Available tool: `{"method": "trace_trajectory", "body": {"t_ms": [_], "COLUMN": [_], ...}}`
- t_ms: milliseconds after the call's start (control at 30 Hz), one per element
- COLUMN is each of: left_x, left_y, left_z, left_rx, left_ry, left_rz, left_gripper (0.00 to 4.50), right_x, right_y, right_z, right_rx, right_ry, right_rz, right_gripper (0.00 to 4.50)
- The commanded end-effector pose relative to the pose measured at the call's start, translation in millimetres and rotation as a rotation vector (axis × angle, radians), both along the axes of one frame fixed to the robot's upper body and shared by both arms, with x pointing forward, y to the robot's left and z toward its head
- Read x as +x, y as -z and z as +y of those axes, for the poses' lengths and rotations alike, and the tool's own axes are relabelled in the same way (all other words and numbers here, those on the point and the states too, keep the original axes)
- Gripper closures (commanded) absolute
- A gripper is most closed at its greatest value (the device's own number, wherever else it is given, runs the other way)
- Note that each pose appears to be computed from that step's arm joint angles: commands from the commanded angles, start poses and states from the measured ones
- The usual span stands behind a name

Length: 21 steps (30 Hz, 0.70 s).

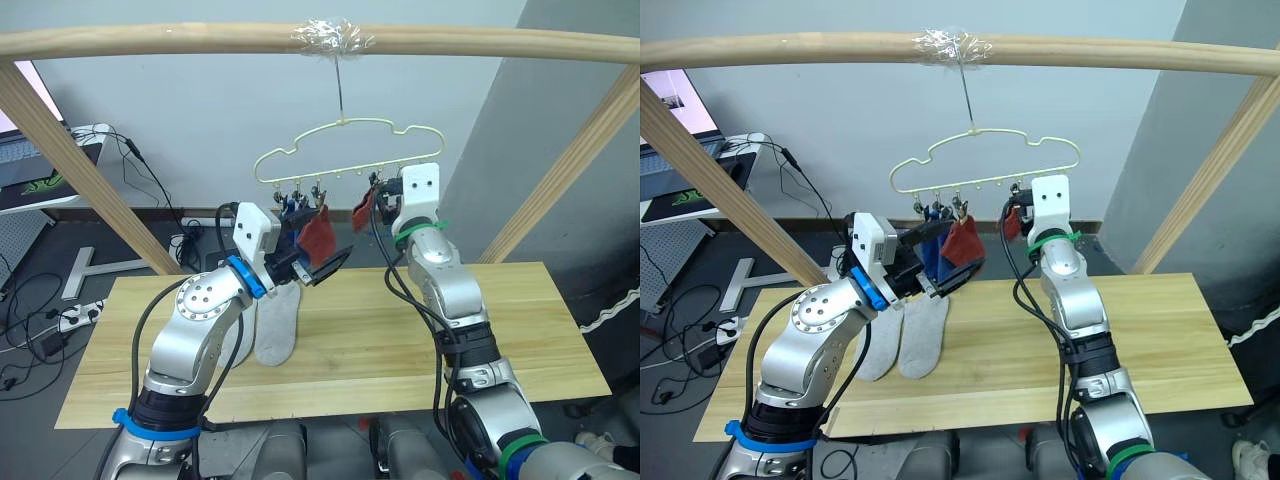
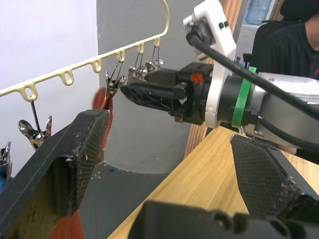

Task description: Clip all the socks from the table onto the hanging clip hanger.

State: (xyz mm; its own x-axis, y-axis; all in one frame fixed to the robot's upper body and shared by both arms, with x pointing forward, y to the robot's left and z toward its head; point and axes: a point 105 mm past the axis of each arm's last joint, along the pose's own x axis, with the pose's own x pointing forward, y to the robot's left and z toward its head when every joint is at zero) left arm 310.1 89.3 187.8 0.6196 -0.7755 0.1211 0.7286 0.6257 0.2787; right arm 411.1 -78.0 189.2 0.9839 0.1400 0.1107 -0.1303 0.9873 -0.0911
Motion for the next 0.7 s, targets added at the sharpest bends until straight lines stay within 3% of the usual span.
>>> {"method": "trace_trajectory", "body": {"t_ms": [33,67,700], "left_x": [-3.6,-3.6,-5.6], "left_y": [-16.2,-16.3,-32.5], "left_z": [-1.9,-1.9,-4.9], "left_rx": [-0.021,-0.022,-0.060], "left_ry": [0.011,0.011,0.034], "left_rz": [-0.064,-0.064,-0.092], "left_gripper": [0.05,0.05,0.05], "right_x": [-0.3,-0.1,7.6], "right_y": [-16.2,-16.2,-25.9], "right_z": [0.4,0.4,5.9], "right_rx": [0.016,0.016,0.016], "right_ry": [-0.003,-0.003,-0.020], "right_rz": [-0.058,-0.057,-0.083], "right_gripper": [2.65,2.93,2.93]}}
